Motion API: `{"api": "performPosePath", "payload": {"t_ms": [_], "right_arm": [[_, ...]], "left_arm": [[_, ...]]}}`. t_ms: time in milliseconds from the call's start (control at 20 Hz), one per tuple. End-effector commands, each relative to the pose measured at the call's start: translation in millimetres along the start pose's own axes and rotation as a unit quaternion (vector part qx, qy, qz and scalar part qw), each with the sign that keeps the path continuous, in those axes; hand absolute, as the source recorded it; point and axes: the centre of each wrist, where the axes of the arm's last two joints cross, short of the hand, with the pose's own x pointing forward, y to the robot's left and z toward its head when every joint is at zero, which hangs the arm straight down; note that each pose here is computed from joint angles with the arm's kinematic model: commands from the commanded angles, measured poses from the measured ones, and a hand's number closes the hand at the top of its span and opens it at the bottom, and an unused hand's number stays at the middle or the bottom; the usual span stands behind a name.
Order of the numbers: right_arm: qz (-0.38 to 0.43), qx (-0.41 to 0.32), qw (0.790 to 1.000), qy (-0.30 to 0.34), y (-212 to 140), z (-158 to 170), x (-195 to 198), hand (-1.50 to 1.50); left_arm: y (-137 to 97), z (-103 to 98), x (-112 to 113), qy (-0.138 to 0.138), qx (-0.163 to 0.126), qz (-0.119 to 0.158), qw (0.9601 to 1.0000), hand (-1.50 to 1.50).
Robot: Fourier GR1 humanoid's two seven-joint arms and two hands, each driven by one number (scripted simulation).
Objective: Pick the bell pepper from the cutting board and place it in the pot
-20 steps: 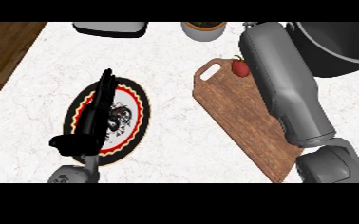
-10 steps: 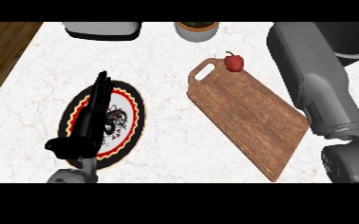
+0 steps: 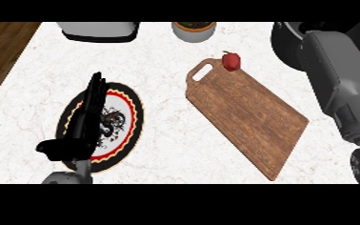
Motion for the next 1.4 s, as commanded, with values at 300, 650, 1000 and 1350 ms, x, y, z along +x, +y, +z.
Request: {"api": "performPosePath", "payload": {"t_ms": [300,650,1000,1350], "right_arm": [[0.002,0.088,0.995,0.049,34,-13,-47,1.5],[0.004,0.176,0.972,0.155,46,-30,-87,-1.5],[-0.183,0.102,0.973,0.095,51,-26,-92,-1.5],[-0.367,-0.016,0.923,0.118,38,-37,-99,-1.5]], "left_arm": [[11,-16,10,-0.008,-0.008,0.002,0.9999,0.0],[-4,-12,-4,-0.011,-0.003,0.005,0.9999,0.0],[0,-5,-8,-0.001,0.002,0.003,1.0,0.0],[6,11,-6,0.0,0.009,0.002,1.0,0.0]]}}
